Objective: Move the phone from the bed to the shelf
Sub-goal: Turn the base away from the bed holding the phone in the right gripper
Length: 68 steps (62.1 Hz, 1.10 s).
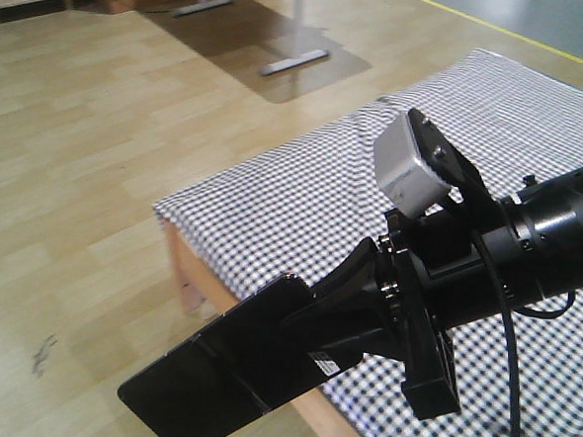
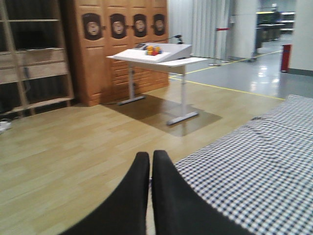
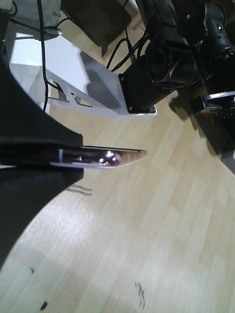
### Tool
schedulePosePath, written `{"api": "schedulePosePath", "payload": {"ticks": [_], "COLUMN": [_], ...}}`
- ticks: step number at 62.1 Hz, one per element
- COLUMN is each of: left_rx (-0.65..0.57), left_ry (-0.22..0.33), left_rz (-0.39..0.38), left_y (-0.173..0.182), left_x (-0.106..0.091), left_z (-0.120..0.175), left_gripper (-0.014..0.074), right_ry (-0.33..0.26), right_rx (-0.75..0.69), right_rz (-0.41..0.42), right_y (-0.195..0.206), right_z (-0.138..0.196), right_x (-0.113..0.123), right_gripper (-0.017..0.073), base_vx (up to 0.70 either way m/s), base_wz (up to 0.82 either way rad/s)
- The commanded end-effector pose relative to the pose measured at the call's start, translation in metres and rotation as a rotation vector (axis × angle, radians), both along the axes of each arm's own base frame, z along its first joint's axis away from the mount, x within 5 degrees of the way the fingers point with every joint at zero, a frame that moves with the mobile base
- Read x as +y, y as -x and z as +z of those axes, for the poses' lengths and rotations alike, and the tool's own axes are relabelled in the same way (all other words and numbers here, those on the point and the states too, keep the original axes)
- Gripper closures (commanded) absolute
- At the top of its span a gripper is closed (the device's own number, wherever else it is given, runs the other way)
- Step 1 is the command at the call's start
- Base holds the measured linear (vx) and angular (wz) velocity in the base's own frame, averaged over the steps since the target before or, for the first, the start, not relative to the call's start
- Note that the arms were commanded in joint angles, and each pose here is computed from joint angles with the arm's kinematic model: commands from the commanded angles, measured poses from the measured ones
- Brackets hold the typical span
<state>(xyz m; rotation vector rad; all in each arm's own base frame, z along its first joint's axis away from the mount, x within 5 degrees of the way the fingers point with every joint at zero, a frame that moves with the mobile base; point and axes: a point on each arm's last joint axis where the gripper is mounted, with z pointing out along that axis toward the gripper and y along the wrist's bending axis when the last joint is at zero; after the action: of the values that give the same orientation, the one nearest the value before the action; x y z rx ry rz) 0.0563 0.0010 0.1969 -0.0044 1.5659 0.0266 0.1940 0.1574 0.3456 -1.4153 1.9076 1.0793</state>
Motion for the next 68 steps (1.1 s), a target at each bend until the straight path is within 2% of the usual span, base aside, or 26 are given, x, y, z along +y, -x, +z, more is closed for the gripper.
{"api": "schedulePosePath", "payload": {"ticks": [1,68], "left_rx": [-0.108,-0.108], "left_ry": [0.016,0.016], "left_rz": [0.001,0.001], "left_y": [0.0022,0.0022], "left_x": [0.0001,0.0001], "left_z": [0.0157,0.0157], "left_gripper": [0.0592,0.0592], "right_ry": [-0.090,-0.090], "right_rx": [0.002,0.002], "right_rz": [0.052,0.052], "right_y": [0.0118,0.0118], "right_z": [0.0201,0.0201], "right_x": [0.0005,0.0005], "right_gripper": [0.0561,0.0561], "base_vx": [-0.14,-0.14], "base_wz": [0.56,0.54]}}
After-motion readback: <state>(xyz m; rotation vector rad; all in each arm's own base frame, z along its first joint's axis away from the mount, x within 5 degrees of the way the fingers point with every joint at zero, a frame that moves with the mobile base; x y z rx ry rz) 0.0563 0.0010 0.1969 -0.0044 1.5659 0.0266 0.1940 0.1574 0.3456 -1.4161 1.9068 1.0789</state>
